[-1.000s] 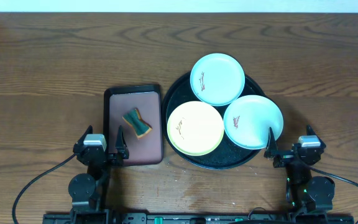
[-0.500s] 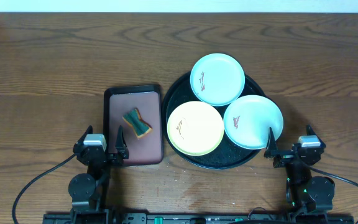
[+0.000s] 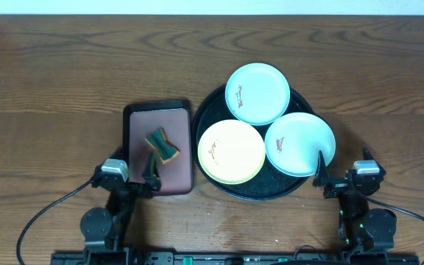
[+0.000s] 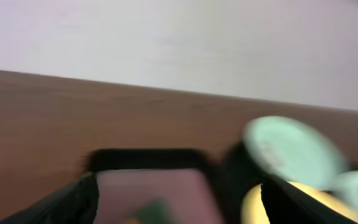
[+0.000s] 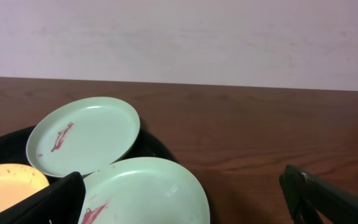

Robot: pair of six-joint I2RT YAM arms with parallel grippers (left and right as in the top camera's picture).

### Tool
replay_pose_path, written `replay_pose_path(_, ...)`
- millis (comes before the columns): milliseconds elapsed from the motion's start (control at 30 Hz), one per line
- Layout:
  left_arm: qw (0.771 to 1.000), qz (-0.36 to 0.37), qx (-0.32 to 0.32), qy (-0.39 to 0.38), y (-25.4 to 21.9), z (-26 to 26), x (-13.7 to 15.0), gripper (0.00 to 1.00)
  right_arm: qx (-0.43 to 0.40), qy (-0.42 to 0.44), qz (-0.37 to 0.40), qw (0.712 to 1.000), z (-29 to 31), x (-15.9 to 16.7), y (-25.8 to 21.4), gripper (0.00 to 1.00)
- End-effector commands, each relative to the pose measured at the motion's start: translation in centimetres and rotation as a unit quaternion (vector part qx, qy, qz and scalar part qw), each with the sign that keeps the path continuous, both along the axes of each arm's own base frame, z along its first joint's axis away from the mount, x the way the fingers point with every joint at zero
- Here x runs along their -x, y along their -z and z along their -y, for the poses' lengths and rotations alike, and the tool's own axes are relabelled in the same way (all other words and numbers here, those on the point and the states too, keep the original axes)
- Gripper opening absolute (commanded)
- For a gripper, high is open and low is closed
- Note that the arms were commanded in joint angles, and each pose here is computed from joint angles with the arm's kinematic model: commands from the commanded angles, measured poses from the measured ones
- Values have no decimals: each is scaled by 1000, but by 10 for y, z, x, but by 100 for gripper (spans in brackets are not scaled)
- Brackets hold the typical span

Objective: Clean dirty plates on tray and stack at the side
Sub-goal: 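Move the left gripper over the sponge on the brown tray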

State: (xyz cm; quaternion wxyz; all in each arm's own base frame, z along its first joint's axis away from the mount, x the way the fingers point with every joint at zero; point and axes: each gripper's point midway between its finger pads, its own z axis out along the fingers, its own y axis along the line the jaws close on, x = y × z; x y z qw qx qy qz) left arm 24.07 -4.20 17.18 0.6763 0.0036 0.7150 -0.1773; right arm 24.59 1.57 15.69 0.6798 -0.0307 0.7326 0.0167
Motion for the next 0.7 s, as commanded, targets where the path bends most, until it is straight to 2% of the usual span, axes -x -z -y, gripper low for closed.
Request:
replay_pose_path(0,988,-17,98,119,-8,38,15,84,3,-2,-1,1000,-1,0,1,99)
replay_pose_path(100,978,7,138,159,-30,48,23,84,3,-2,-1,1000,-1,0,1,99)
replay_pose_path(200,966,95,126,204,-72,57,39,84,3,-2,-1,1000,-1,0,1,99)
replay_pose_path(300,966,156,120,169,-107,45,43,84,3,-2,-1,1000,-1,0,1,99)
replay_pose_path(367,970,171,105,139,-122,37,42,84,3,-2,-1,1000,-1,0,1,99)
replay_pose_path(500,985,132,60,98,-138,29,32,84,3,-2,-1,1000,-1,0,1,99)
replay_pose_path(667,996,3,35,84,-137,26,-1,84,3,-2,-1,1000,-1,0,1,99)
